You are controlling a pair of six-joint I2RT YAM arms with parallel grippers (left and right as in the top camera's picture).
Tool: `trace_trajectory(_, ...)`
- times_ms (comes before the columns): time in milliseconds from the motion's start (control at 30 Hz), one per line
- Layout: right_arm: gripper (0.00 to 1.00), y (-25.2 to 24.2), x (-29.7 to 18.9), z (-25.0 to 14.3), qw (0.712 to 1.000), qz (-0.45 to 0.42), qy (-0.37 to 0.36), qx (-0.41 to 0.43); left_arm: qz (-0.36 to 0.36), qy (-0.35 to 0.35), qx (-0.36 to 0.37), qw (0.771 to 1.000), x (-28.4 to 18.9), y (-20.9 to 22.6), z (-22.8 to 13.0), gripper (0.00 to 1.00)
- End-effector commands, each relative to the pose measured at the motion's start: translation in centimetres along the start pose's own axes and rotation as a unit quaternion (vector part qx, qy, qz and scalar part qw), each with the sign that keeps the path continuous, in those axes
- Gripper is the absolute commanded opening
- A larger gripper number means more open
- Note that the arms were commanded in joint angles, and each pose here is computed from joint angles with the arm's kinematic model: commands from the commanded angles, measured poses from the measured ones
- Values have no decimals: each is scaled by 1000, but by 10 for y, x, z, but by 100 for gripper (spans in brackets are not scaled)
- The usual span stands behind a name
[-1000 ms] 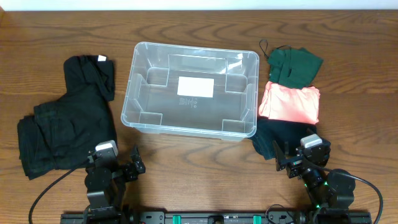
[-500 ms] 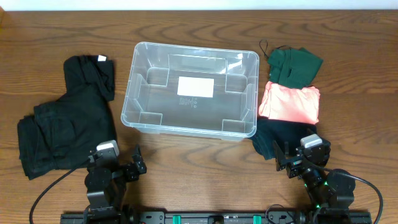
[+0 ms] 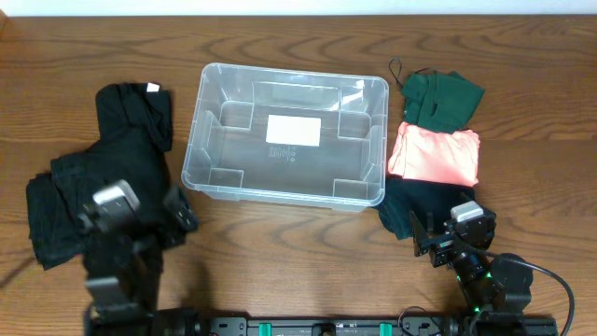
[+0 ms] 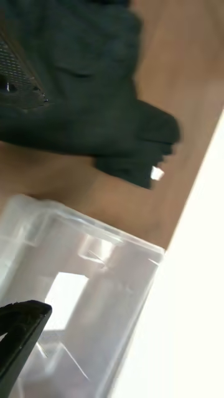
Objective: Pack container
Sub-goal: 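Reach the left gripper to the black clothes stack and grasp it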
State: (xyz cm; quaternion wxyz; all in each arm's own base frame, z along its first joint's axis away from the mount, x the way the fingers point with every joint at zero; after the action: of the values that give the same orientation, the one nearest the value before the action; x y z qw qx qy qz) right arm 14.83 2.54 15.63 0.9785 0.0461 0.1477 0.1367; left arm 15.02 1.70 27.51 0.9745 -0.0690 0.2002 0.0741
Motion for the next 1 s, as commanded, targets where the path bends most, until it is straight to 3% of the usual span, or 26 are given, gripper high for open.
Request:
trace_trajectory(0,99,1,0,-1,1000,4,-1,1,-14,-13,45,999,-3,-8,42,98)
trace_trajectory(67,99,1,0,-1,1000,4,-1,1,9,-11,52,999,-2,-5,58,98)
trace_trajectory(200,99,1,0,-1,1000,4,-1,1,103,42,-51,993,11,18,68,98)
trace_trajectory(367,99,1,0,-1,1000,4,-1,1,205,157,-177,950,41,62,49,98)
trace_trajectory(500,99,1,0,-1,1000,4,-1,1,212,233,-261,913,70,102,27,98)
trace_trajectory(767,99,1,0,-1,1000,4,-1,1,206,314,-456,807,83,183,-32,98)
trace_trajectory(867,99,1,0,-1,1000,4,-1,1,212,327,-480,786,81,200,-49,98)
trace_trajectory(967,99,1,0,-1,1000,4,-1,1,215,330,-481,783,84,211,-62,98)
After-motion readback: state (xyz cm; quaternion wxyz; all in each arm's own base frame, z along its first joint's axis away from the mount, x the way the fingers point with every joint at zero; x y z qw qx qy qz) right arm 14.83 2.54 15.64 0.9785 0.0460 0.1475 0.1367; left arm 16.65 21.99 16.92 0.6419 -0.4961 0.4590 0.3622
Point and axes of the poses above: each gripper's point midway between its finger pads, its own x axis out along the fingers, its own y axis along the line the jaws close on, z = x × y, the point moved 8 cm from there along -x, back along the fingers, and after that the axes turned 11 degrees about x, right-handed, at the moved point
